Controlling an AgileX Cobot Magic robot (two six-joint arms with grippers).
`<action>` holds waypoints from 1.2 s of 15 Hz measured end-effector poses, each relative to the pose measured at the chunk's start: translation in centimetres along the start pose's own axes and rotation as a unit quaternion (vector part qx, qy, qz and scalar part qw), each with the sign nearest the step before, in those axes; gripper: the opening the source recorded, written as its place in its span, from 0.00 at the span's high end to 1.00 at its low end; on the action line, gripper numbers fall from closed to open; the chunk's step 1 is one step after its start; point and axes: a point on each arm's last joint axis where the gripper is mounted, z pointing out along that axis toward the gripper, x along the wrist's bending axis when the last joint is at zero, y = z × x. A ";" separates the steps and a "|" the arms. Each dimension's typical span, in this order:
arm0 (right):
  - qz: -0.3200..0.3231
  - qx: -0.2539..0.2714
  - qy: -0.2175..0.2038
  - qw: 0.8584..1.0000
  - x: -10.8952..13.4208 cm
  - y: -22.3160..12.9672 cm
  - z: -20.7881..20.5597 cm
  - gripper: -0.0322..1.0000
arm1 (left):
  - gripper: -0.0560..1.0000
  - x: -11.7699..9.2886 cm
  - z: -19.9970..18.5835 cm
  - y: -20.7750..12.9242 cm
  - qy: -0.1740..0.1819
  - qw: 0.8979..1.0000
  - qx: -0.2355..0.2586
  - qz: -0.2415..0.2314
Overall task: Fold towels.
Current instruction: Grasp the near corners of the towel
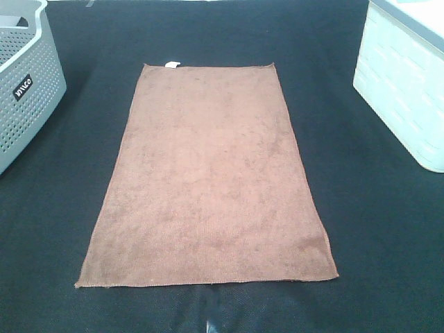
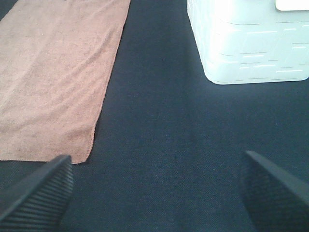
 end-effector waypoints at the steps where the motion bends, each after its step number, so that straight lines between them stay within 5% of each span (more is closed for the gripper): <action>1: 0.000 0.000 0.000 1.000 0.0 0.0 0.0 0.13 | 0.25 0.0 0.0 0.0 0.000 1.000 0.000 0.000; 18: 0.000 0.000 0.000 1.000 0.0 0.0 0.0 0.13 | 0.25 0.0 0.0 0.0 0.000 1.000 0.000 0.000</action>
